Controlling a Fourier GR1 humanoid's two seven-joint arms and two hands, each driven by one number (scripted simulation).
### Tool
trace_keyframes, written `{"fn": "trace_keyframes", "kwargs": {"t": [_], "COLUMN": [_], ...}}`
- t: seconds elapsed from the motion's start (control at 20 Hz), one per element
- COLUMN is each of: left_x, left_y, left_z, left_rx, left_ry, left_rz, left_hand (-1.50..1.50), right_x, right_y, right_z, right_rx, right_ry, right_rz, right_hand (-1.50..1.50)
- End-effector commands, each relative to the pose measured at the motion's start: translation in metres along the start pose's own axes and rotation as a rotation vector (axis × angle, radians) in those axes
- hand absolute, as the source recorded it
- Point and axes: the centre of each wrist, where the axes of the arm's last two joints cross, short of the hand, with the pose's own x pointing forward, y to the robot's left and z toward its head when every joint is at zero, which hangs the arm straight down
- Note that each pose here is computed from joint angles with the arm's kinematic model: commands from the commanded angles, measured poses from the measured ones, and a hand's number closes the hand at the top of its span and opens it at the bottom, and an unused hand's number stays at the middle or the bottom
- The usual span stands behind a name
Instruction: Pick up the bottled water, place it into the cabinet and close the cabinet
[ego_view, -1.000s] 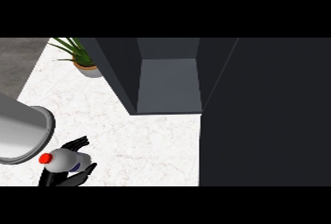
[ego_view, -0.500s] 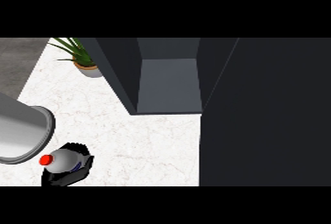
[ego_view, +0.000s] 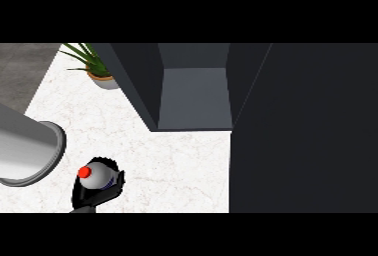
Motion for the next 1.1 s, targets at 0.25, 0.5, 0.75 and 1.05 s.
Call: {"fn": "trace_keyframes", "kwargs": {"t": [0.25, 0.5, 0.75, 1.05], "left_x": [-0.013, 0.012, 0.045, 0.072], "left_y": [-0.071, -0.114, -0.153, -0.210], "left_z": [-0.012, -0.047, -0.070, -0.096], "left_rx": [-0.066, -0.094, -0.115, -0.144], "left_ry": [0.037, 0.047, 0.008, -0.043], "left_rz": [0.195, 0.192, 0.153, -0.003], "left_hand": [1.50, 1.50, 1.50, 1.50], "right_x": [0.020, 0.005, 0.026, 0.010], "right_y": [0.001, 0.004, 0.005, -0.003], "right_z": [-0.004, -0.003, -0.003, -0.004], "right_rx": [0.002, -0.012, -0.013, -0.021], "right_ry": [-0.030, -0.020, -0.043, -0.037], "right_rz": [-0.017, -0.045, -0.044, -0.035], "right_hand": [-1.50, -1.50, -1.50, -1.50]}}
